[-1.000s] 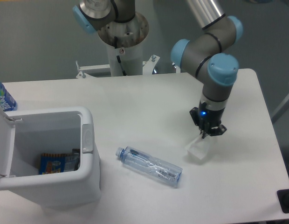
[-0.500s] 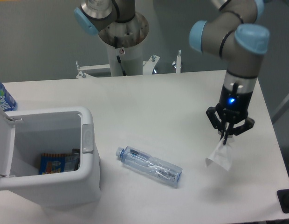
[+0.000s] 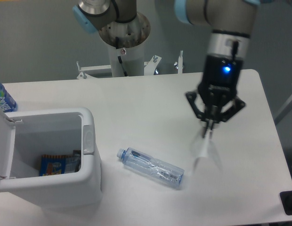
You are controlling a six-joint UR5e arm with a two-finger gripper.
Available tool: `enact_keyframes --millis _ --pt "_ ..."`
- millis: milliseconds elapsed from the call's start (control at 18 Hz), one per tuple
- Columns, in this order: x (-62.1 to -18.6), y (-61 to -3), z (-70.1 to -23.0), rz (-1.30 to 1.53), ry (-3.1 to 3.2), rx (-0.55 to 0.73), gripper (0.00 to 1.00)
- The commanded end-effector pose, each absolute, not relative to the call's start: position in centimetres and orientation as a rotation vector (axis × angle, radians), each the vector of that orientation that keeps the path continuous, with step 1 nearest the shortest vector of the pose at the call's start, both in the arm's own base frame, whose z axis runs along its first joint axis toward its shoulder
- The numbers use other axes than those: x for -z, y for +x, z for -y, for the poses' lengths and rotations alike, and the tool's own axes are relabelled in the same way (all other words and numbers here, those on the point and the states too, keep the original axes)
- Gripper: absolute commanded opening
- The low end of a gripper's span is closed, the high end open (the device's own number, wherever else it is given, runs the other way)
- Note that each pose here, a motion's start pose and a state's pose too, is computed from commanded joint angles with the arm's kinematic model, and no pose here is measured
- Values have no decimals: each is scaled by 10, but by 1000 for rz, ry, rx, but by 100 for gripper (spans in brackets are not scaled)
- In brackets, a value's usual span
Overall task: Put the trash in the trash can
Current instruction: 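Carry the tissue over the white bin and open the gripper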
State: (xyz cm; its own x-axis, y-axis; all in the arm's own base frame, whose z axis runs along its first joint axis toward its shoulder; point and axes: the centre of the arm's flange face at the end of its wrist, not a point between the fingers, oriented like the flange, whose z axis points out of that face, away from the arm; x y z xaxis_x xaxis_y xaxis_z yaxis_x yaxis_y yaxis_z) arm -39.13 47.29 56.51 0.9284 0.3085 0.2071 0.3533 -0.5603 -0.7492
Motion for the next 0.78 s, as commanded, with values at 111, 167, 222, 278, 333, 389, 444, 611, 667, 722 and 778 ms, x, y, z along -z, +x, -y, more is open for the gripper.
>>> enact_keyframes --millis 111,167,222,278,333,389,444,611,667,722,778 --pt "-580 -367 -485 461 -2187 93 0" --pt "-584 -352 -491 444 -2186 107 0" --pt "-584 -334 -499 421 -2193 126 0" --pt "-586 -316 -505 393 -2197 142 0" --pt "-582 -301 -514 365 -2208 163 0" --pt "-581 -281 -524 327 -2217 185 0" --pt "-580 -262 -533 287 -2227 202 0" --pt "-573 -223 -553 200 -2248 248 0" --pt "-569 -213 -559 181 -2255 263 0" --pt "-567 -205 -563 163 -2260 273 0" --pt "-564 -198 -568 146 -2265 286 5"
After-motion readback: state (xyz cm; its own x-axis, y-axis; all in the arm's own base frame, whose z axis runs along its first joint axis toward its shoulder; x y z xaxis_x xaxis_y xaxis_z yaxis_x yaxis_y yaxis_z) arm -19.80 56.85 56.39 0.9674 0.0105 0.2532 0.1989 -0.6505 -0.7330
